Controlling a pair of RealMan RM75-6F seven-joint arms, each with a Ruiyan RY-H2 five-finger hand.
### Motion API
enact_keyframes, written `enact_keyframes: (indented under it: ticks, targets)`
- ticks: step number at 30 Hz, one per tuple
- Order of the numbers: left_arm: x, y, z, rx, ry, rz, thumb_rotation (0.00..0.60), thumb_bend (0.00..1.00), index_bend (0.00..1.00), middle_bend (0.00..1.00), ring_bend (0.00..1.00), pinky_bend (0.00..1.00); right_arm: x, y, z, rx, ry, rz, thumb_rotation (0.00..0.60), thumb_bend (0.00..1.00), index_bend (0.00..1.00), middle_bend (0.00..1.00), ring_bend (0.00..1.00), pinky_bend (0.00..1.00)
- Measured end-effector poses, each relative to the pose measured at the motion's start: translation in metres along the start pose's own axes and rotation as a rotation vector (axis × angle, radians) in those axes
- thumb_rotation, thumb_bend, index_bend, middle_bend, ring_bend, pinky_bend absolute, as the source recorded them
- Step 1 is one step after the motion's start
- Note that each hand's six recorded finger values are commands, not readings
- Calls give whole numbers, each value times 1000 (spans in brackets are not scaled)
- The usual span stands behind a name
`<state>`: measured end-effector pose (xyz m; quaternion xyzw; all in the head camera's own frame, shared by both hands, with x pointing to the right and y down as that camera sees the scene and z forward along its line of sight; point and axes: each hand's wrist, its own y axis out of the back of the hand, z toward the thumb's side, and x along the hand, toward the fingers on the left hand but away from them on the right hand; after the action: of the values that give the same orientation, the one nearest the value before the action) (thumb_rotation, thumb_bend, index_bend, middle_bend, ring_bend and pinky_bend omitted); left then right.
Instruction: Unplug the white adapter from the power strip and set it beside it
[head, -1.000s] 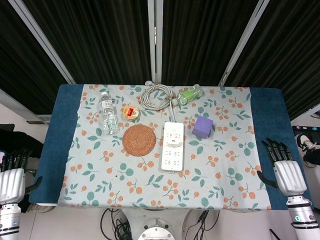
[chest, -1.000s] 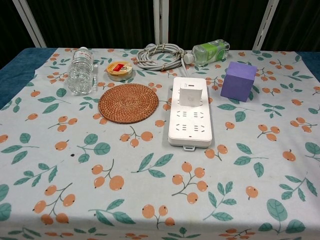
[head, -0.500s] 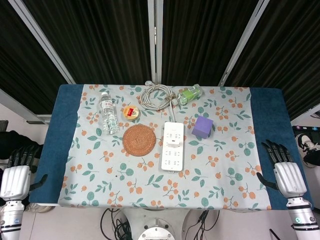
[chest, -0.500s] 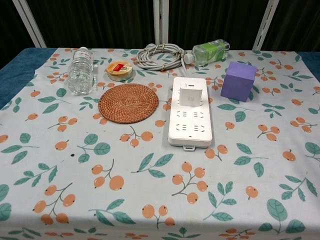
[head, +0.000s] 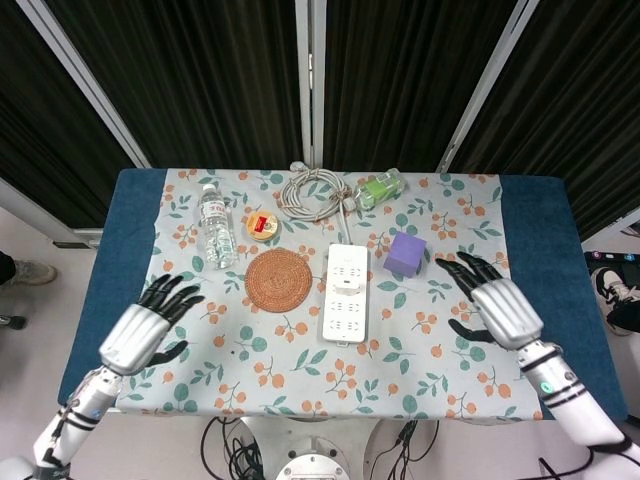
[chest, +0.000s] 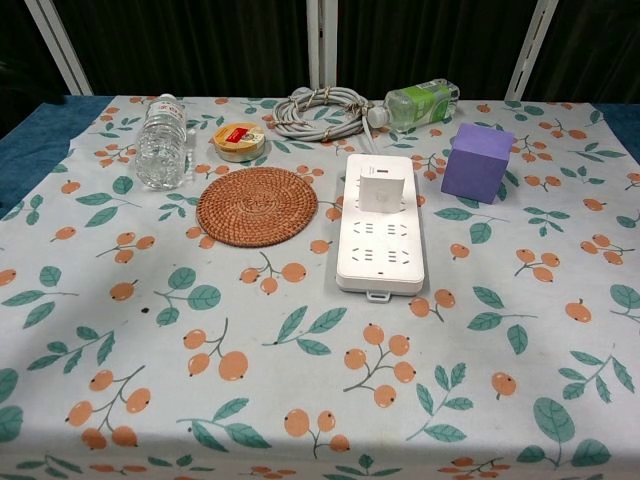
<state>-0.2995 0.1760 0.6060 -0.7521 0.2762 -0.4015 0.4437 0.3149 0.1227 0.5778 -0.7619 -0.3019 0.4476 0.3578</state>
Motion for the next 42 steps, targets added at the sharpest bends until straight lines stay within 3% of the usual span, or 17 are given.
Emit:
enact_keyframes:
  ticks: [4,9,14,20,27,33,42]
  targets:
    - [35,-12,34,24,-147,-70,600,273,182,135,20,83,-38,-4,22,2,32,61,600,169,0,165,0,168]
    - [78,-20,79,70,-286,-101,600,273,176,135,20,80,-79,-15,49,-12,46,110,600,160,0,174,0,177]
    - [98,-27,99,61,-326,-126,600,274,173,135,20,77,-107,-26,67,-18,44,139,600,157,0,177,1,179]
    - [117,-53,123,67,-380,-194,600,278,173,135,20,76,-130,-40,80,5,47,179,600,155,10,190,11,189]
    - [138,-83,158,86,-454,-243,600,303,173,135,20,76,-146,-62,92,18,48,230,600,156,40,210,27,209]
    - [153,-95,180,81,-489,-262,600,316,165,135,20,77,-156,-80,94,41,30,259,600,157,68,231,45,222]
    - [163,-108,180,90,-474,-292,600,323,161,150,38,83,-171,-100,96,65,-4,282,600,157,117,260,71,242]
